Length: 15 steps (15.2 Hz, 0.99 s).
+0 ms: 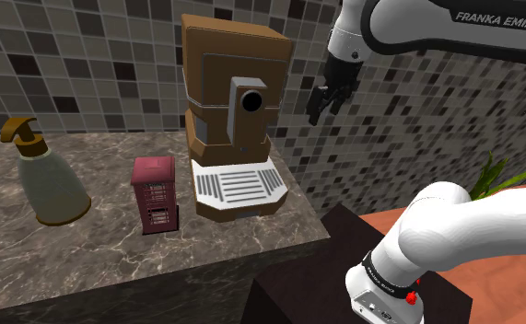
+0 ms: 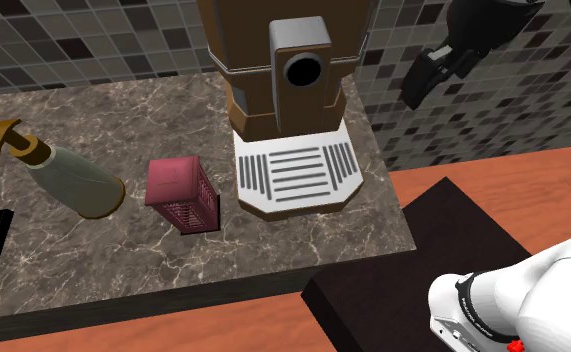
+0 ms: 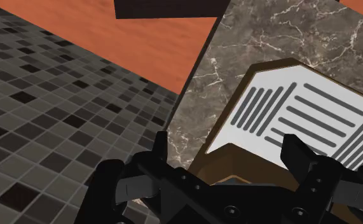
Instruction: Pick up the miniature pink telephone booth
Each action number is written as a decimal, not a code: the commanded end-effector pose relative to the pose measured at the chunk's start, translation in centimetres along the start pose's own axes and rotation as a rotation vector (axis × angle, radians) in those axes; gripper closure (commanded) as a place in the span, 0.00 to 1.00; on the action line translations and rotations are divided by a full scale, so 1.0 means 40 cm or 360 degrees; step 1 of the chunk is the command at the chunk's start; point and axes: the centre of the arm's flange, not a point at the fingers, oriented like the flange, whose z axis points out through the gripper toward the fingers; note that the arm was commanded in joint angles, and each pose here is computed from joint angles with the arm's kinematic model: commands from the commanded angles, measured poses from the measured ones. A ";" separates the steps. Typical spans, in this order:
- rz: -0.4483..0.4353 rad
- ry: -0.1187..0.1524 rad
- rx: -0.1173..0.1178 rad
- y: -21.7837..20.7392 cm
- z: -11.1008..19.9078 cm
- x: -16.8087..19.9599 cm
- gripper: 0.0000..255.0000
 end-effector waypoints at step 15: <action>0.0684 -0.0166 0.0347 -0.354 0.100 0.095 0.00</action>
